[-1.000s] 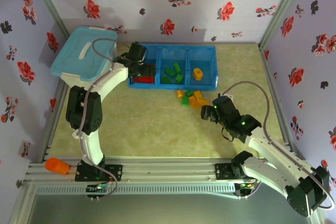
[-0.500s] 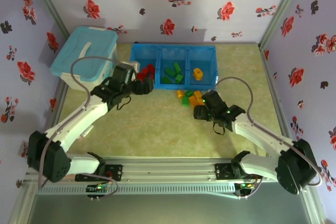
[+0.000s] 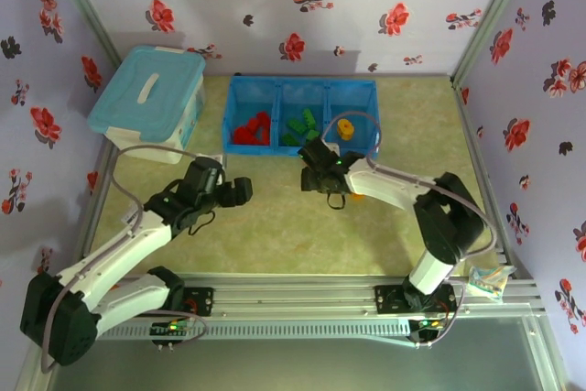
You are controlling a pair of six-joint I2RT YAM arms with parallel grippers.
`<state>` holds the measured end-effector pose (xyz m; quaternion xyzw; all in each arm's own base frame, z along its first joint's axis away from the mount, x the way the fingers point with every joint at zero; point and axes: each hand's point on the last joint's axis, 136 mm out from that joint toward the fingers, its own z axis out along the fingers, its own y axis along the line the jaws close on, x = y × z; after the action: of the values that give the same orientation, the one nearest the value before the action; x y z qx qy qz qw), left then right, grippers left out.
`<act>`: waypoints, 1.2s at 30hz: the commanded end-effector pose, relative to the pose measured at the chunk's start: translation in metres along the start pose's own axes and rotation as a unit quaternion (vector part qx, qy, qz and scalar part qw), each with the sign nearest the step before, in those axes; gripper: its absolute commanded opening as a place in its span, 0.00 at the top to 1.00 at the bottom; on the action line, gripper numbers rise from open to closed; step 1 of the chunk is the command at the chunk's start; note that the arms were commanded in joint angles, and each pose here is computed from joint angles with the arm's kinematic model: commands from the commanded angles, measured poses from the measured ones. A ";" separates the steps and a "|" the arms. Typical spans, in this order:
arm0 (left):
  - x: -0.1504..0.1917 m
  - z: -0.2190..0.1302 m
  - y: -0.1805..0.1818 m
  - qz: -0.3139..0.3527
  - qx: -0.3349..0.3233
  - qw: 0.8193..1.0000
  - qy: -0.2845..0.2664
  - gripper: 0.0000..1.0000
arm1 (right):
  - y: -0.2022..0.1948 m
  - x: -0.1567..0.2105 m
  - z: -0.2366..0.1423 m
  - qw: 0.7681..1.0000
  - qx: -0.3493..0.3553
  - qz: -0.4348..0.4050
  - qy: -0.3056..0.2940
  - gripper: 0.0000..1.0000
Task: Sort the legos into containers by color
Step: Pick up the lego from the center of the table.
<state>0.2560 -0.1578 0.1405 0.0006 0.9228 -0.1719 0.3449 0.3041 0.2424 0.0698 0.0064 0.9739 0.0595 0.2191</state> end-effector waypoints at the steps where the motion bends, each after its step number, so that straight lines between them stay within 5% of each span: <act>1: 0.000 -0.004 0.006 -0.014 -0.010 1.000 -0.013 0.12 | -0.008 -0.002 0.010 0.999 0.047 0.026 0.008 0.31; 24: 0.010 -0.012 0.017 -0.020 -0.013 0.999 -0.023 0.14 | -0.014 -0.007 0.060 0.994 0.103 0.013 0.044 0.37; 36: 0.008 -0.011 0.017 -0.019 -0.016 0.999 -0.026 0.16 | -0.008 0.001 0.050 0.994 0.104 -0.009 0.042 0.75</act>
<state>0.2457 -0.1436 0.1411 -0.0196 0.9146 -0.1738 0.3647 0.3342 0.2480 0.0200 0.0254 0.9833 -0.0190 0.1790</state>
